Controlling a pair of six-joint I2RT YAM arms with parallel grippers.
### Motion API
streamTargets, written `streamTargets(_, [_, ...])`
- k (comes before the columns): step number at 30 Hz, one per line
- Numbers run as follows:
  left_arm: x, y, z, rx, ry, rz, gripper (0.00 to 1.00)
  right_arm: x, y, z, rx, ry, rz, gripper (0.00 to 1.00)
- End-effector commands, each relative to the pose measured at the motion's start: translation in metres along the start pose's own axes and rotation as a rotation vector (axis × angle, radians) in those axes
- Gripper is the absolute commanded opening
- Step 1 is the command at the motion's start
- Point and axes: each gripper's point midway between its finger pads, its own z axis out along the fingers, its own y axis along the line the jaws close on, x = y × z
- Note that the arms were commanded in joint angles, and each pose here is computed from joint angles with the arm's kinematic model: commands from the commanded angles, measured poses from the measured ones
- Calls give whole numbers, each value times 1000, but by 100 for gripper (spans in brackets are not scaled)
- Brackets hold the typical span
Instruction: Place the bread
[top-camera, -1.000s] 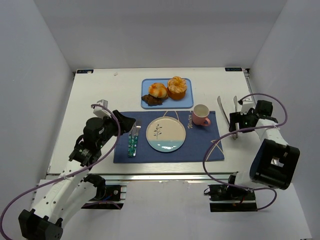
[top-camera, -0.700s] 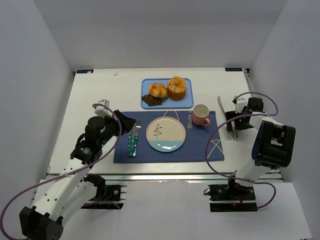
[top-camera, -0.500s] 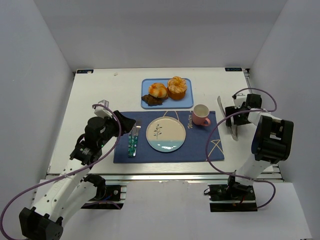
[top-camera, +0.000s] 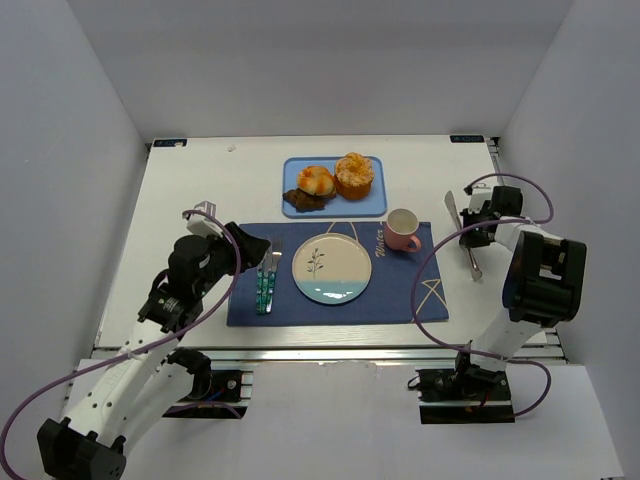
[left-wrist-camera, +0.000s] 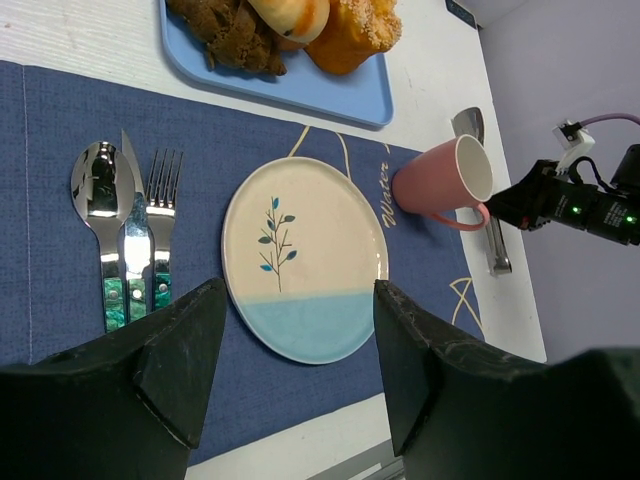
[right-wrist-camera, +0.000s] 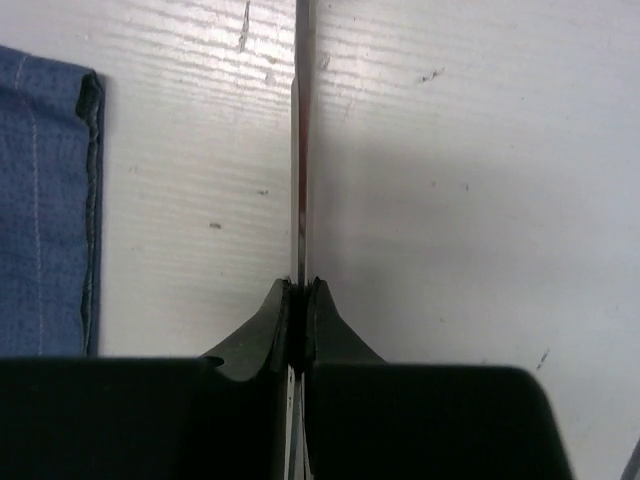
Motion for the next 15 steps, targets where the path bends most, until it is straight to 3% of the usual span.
streamTargets(1, [-7,-2,-6,0,-29,-7,70,-41,1,-37,-15,-126,-9,0])
streamTargets(3, [-8,-4,-7,6,-29,-7,70,-79,11,-64,-73,-222,-17,0])
streamTargets(8, [-7,-5,-6,14,-27,-9,70,-147,51,-106,-264,-332,31,26])
streamTargets(11, [-11,-8,-5,21,-33,-11,70,-173,79,-117,-365,-348,69,39])
streamTargets(15, [-15,-9,-8,11,-37,-9,70,-194,113,-121,-479,-361,93,46])
